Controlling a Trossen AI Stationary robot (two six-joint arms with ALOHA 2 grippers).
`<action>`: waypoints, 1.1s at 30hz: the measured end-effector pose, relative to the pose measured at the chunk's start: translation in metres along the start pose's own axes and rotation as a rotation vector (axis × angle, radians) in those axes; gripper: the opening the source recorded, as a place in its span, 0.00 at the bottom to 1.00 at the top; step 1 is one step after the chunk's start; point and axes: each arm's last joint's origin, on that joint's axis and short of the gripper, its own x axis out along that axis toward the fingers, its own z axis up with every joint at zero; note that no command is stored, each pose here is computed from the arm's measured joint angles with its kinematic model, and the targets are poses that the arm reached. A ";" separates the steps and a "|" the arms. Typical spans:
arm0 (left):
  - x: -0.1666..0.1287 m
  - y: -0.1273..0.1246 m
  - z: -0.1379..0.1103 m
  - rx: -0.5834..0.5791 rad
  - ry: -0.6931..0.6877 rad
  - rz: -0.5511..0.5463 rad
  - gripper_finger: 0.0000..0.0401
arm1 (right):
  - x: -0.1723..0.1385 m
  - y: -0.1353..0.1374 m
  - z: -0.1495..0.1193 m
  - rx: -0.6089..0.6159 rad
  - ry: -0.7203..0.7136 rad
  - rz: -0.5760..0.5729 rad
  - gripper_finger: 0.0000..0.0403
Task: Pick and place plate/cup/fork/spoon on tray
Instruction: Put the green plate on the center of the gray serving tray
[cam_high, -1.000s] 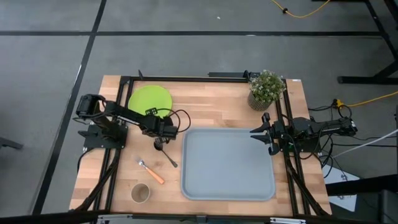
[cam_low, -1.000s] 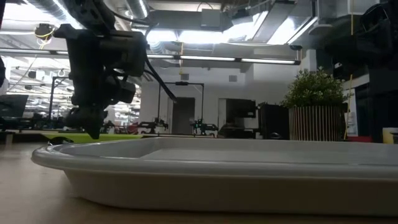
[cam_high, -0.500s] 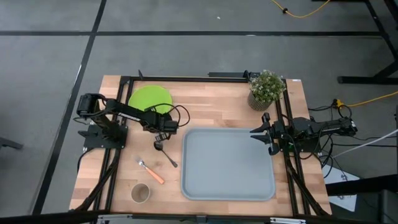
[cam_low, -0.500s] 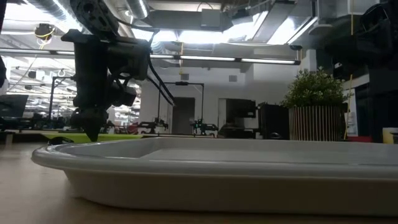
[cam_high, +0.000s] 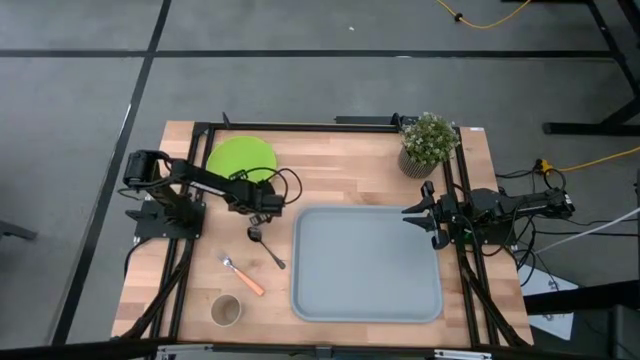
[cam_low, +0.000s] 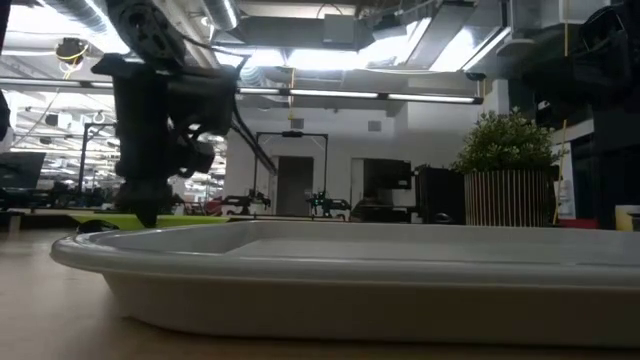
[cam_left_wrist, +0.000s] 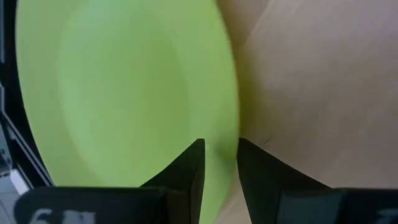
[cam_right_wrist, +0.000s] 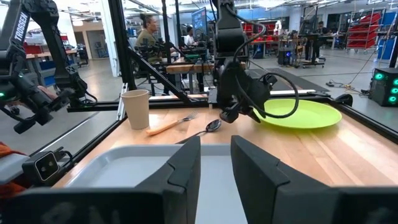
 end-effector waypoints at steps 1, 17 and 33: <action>0.002 0.000 -0.002 -0.005 0.003 0.002 0.22 | 0.000 0.000 0.000 0.000 0.000 0.000 0.23; 0.008 0.001 -0.009 -0.032 -0.019 0.072 0.04 | 0.000 0.000 0.000 0.004 0.000 0.000 0.23; -0.128 -0.016 0.063 0.236 -0.381 0.011 0.00 | 0.000 0.000 0.000 0.000 0.000 -0.001 0.23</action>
